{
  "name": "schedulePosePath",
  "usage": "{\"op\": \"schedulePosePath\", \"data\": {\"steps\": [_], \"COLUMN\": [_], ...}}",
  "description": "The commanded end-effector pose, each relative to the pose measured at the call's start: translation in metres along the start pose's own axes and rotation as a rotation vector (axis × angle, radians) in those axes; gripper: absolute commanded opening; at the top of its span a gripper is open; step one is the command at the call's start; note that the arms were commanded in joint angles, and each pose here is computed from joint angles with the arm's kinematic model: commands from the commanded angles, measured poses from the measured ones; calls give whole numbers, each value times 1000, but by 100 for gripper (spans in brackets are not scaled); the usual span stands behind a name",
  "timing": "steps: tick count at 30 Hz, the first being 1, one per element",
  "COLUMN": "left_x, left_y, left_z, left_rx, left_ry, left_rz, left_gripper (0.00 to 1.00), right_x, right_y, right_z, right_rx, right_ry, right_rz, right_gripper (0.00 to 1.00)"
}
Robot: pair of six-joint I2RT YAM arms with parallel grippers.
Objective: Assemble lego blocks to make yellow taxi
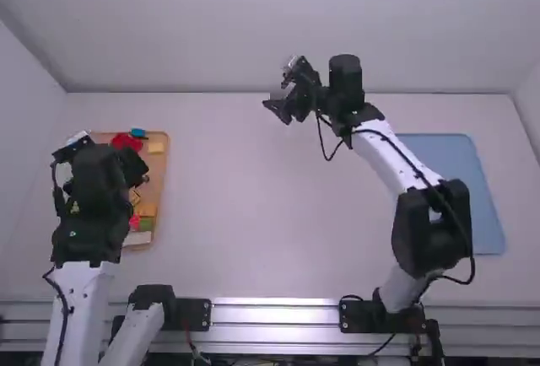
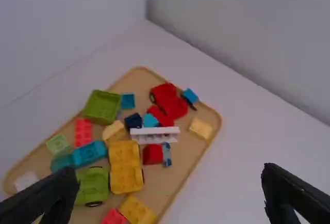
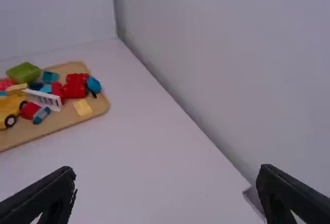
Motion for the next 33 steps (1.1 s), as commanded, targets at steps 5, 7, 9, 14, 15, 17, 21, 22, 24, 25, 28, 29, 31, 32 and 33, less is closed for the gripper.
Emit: {"op": "schedulePosePath", "data": {"steps": [5, 7, 9, 14, 15, 17, 21, 22, 24, 25, 28, 29, 31, 32, 33], "left_x": [-22, -24, -23, -13, -9, -6, 14, 18, 22, 28, 40, 46, 53, 56, 58], "left_y": [-32, -47, -54, -81, -87, -91, -110, -113, -115, -117, -122, -124, -126, -126, -127], "left_z": [4, 8, 8, 6, 5, 4, 1, 1, 0, 0, 0, 0, 3, 5, 8], "left_rx": [38, 28, 27, -2, -6, -8, -21, -22, -25, -28, -36, -37, -50, -56, -61], "left_ry": [30, 42, 43, 16, 9, 5, -16, -19, -23, -23, -13, -15, -13, -9, -3], "left_rz": [152, 242, 290, 445, 475, 491, 586, 600, 616, 635, 650, 657, 668, 676, 681], "left_gripper": [98, 99, 99, 99, 99, 99, 99, 99, 99, 99, 99, 99, 99, 99, 99], "right_x": [-10, -6, -4, 9, 12, 13, 14, 14, 15, 15, 12, 7, 1, -3, -6], "right_y": [-15, -17, -17, -20, -21, -21, -22, -21, -20, -17, -9, -3, 2, 4, 4], "right_z": [21, 26, 29, 38, 41, 42, 52, 56, 61, 71, 86, 90, 94, 96, 97], "right_rx": [-228, -269, -295, -321, -320, -313, -211, -220, -247, -321, -445, -505, -558, -580, -591], "right_ry": [41, 27, 15, 37, 57, 64, 59, 70, 90, 113, 146, 157, 156, 151, 146], "right_rz": [-41, -31, -23, 24, 36, 45, 125, 133, 135, 120, 74, 34, -7, -25, -34], "right_gripper": [98, 99, 99, 99, 99, 99, 99, 99, 99, 99, 99, 99, 99, 99, 99]}}
Point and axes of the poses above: each hand's point on the last joint's axis, 136 mm out from that joint toward the fingers, its own y axis back along the fingers, its own z axis along the line the jaws close on, x = y × z, the point moved 3 cm from there along y, back along the fingers, and after that the axes turned 12 degrees about -y, right-handed, at the moved point
